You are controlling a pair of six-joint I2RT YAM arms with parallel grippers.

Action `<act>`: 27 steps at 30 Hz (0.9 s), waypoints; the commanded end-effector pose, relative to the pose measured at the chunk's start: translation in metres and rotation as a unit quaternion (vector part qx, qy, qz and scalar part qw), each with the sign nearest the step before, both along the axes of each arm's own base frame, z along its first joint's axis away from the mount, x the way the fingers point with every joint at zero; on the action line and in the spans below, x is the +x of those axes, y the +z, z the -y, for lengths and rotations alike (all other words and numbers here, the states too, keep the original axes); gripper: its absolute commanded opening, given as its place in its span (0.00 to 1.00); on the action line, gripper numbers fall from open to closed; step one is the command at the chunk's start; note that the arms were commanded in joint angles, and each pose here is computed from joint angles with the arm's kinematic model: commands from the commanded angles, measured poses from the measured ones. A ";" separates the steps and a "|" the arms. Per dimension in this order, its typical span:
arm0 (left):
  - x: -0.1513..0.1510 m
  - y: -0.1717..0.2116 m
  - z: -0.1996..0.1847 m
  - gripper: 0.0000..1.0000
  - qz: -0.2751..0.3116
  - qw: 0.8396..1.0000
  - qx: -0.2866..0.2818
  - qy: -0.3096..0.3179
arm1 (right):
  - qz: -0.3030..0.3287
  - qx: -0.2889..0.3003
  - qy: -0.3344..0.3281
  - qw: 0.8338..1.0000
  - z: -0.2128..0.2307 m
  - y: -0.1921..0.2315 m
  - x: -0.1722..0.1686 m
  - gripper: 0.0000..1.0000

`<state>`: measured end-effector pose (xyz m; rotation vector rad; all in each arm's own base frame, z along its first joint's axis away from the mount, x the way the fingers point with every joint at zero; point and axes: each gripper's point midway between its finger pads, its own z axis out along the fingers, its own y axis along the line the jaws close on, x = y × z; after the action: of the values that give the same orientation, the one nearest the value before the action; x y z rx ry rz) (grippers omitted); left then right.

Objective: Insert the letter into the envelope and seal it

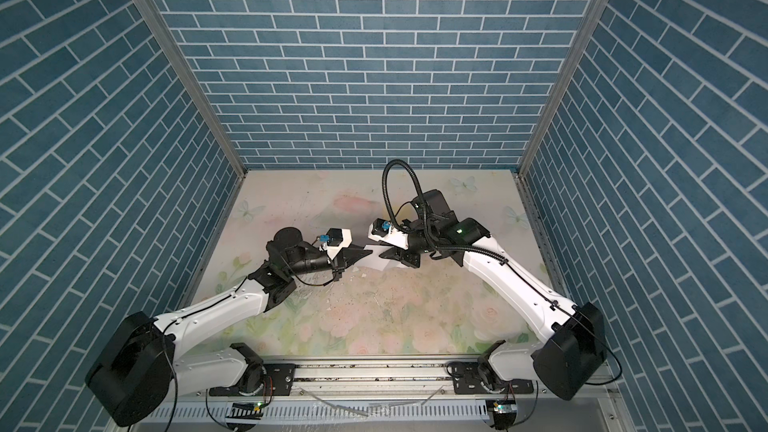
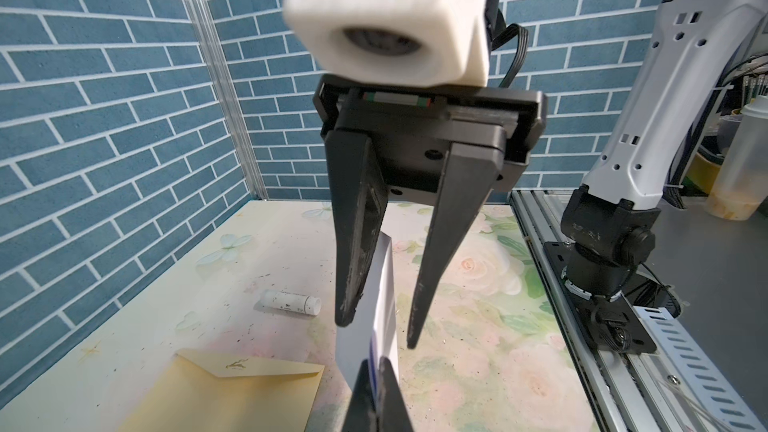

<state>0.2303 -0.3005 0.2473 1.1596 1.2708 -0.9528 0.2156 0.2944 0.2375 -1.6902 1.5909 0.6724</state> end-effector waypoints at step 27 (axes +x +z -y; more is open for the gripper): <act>-0.007 -0.003 -0.005 0.00 0.036 0.999 0.018 0.003 | -0.015 -0.089 -0.044 0.995 0.054 -0.032 -0.013 0.24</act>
<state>0.2274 -0.2974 0.2452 1.1967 1.2486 -0.8964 0.2107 0.2542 0.2170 -1.6968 1.7450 0.5576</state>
